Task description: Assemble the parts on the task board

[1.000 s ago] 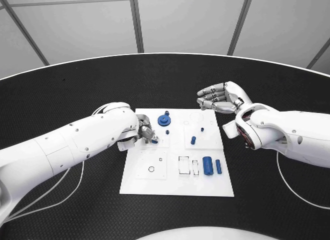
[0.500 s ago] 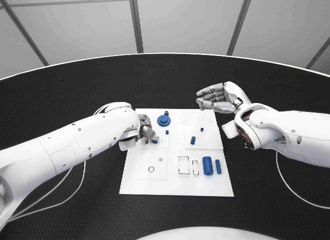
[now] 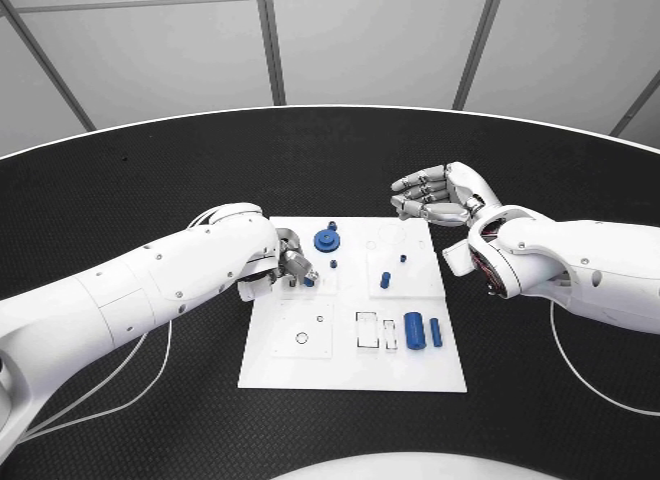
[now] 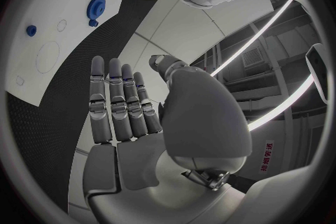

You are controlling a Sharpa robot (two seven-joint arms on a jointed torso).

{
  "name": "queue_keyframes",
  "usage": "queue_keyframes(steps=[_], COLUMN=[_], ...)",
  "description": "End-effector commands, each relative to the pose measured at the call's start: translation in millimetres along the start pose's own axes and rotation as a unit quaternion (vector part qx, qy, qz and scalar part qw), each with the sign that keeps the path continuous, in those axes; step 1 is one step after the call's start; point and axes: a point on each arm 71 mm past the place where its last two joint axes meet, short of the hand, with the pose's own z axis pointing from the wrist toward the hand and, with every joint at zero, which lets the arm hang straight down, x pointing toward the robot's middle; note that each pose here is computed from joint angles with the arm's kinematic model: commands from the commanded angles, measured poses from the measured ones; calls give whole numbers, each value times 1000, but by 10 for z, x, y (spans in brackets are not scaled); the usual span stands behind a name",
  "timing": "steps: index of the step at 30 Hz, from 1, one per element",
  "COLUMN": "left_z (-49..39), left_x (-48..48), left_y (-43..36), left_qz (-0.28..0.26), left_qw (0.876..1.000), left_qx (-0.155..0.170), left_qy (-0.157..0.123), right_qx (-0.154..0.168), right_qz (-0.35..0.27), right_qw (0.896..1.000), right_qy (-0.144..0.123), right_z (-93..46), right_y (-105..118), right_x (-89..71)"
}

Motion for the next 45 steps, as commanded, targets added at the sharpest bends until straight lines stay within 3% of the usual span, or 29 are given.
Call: queue_keyframes(steps=[1, 45], left_z=[3, 29], left_x=[1, -23], left_y=[4, 94], left_qz=[-2, -12], left_qw=[1000, 1000], left_qx=[-2, -24], left_qy=[2, 12], right_qx=[0, 1], right_qz=[0, 0], right_qw=[1000, 1000], right_qy=[0, 0], right_z=[-1, -7], right_y=[0, -4], right_x=[0, -12])
